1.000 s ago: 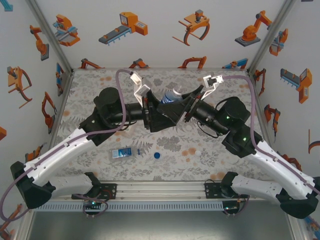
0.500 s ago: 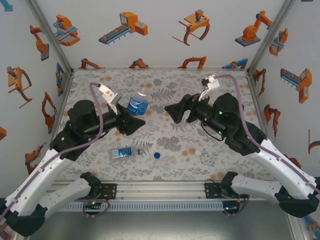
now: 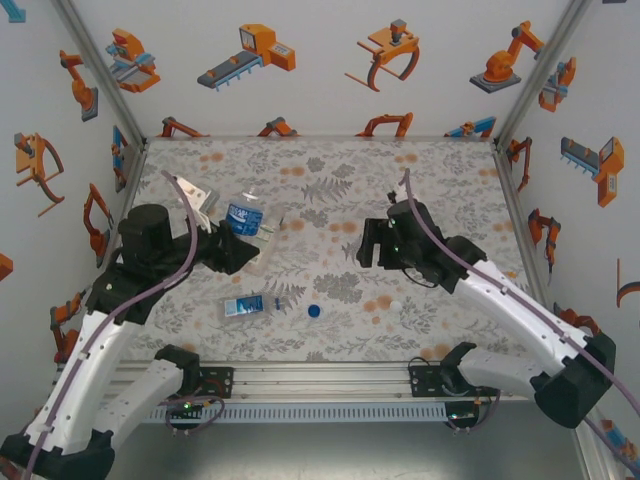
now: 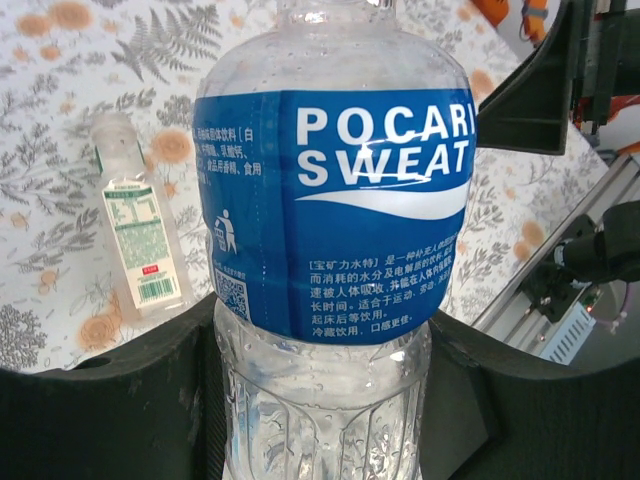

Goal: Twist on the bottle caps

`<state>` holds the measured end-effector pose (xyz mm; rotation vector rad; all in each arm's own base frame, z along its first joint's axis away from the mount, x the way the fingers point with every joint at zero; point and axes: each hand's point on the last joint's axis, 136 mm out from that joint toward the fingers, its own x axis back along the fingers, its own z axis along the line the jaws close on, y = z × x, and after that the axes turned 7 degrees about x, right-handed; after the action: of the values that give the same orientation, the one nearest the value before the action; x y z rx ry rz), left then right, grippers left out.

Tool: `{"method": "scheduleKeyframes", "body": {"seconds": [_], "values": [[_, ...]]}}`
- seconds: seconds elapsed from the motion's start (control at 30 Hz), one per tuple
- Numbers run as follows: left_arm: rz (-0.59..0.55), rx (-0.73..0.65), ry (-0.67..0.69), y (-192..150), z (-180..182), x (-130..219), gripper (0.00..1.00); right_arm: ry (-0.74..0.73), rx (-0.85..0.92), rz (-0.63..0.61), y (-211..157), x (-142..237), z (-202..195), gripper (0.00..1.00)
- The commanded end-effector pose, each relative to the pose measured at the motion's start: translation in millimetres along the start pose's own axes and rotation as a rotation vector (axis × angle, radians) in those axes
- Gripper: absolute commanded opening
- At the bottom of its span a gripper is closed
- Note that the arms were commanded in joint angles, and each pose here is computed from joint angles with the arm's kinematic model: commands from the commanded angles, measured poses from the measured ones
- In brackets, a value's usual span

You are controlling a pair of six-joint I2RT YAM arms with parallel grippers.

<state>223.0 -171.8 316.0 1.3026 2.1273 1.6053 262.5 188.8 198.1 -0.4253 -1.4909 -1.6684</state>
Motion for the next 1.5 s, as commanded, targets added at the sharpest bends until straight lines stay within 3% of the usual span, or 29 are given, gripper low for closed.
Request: {"method": "scheduleKeyframes", "body": {"seconds": [0.0, 0.2, 0.43, 0.7, 1.17, 1.47], "values": [[0.079, -0.04, -0.043, -17, 2, -7, 0.0, -0.076, -0.078, 0.18, -47, -16, -26, 0.7], [0.132, -0.129, 0.055, -34, 28, -14, 0.0, -0.176, -0.104, 0.304, -90, -35, -57, 0.62], [0.093, -0.105, 0.176, -63, 61, -21, 0.0, -0.263, -0.106, 0.384, -122, -52, -78, 0.57], [0.061, -0.127, 0.213, -56, 66, -17, 0.01, -0.266, -0.131, 0.398, -142, -70, -83, 0.52], [0.074, -0.119, 0.197, -57, 66, -23, 0.02, -0.271, -0.109, 0.404, -134, -75, -81, 0.38], [0.086, -0.114, 0.198, -58, 68, -26, 0.07, -0.207, -0.014, 0.404, -111, -92, -35, 0.36]]}}
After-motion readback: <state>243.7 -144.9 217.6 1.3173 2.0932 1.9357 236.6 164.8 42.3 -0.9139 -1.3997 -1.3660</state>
